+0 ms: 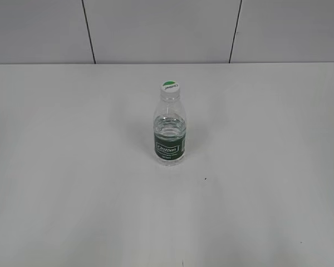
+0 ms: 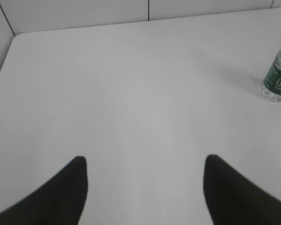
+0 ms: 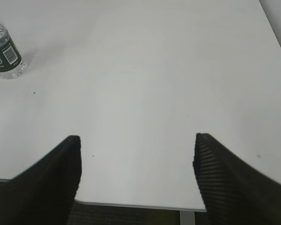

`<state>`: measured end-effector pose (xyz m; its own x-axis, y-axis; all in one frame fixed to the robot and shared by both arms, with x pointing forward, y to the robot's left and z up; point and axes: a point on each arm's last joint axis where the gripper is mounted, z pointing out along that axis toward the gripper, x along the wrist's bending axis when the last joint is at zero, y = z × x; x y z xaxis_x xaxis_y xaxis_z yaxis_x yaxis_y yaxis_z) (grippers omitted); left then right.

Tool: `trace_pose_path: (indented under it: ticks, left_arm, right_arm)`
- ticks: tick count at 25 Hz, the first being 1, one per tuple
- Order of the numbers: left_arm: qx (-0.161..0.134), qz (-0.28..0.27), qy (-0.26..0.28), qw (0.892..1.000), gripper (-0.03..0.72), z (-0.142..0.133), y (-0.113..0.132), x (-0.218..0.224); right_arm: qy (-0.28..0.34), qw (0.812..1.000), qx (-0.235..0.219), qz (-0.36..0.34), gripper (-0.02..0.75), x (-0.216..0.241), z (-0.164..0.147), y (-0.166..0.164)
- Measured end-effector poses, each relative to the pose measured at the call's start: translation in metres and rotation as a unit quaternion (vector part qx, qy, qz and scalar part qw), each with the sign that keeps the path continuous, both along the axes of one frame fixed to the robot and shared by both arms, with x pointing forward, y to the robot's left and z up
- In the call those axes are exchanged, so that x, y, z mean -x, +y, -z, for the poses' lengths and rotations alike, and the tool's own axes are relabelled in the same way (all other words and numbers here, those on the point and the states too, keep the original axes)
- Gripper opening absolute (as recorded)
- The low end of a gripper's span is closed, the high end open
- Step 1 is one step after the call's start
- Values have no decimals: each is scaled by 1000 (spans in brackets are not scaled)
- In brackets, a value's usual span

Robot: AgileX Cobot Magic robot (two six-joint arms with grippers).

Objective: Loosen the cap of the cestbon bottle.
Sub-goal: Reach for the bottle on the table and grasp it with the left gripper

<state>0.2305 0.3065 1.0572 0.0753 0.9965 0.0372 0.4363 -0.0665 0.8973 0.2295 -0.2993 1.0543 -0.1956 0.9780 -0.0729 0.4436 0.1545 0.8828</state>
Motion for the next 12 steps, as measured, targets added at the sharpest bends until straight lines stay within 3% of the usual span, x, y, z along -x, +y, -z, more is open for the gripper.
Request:
trace_pose_path:
  ticks: [12]
  left_arm:
    - [0,0,0,1000,470,0,0,0]
  right_arm:
    - [0,1000,0,0,569,0,0,0]
